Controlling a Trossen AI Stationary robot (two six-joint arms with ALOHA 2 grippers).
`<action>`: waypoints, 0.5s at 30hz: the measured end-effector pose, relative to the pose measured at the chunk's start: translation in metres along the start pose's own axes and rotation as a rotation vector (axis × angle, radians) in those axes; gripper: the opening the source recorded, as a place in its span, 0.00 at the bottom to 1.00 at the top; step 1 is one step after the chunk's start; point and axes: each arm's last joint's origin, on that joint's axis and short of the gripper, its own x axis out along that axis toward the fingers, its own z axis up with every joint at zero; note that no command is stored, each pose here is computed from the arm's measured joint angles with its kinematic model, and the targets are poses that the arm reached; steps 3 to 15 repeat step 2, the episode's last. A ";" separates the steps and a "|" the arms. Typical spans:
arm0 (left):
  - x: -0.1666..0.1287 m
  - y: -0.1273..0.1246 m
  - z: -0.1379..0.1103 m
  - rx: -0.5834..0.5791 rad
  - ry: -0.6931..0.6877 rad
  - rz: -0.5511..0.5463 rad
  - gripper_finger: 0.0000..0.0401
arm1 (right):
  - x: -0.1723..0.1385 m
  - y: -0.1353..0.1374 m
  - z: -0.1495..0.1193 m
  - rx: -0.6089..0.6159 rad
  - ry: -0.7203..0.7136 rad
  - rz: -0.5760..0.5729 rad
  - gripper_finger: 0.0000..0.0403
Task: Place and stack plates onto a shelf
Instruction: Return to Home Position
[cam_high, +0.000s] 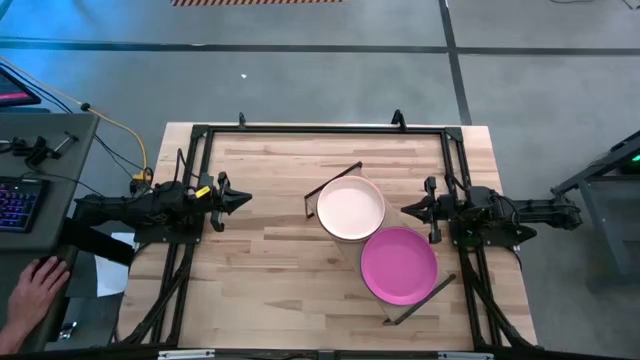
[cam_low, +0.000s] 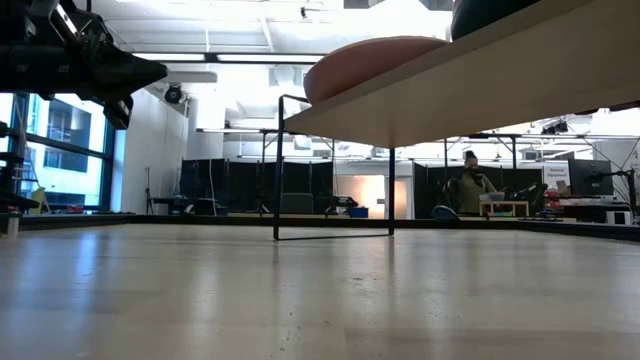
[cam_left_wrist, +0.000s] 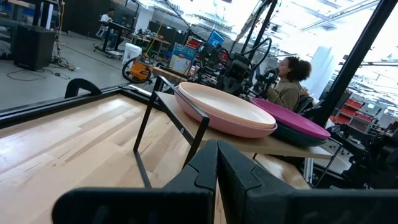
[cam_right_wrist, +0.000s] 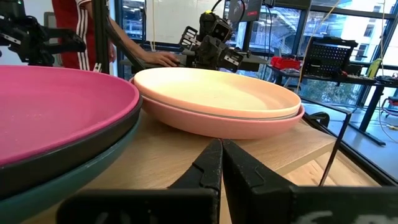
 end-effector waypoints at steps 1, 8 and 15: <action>0.000 0.000 0.000 0.000 0.000 0.000 0.00 | 0.000 0.000 0.000 -0.003 0.000 0.000 0.00; 0.000 0.000 0.000 0.000 0.000 0.000 0.00 | 0.000 0.000 0.000 -0.003 0.000 0.000 0.00; 0.000 0.000 0.000 0.000 0.000 0.000 0.00 | 0.000 0.000 0.000 -0.003 0.000 0.000 0.00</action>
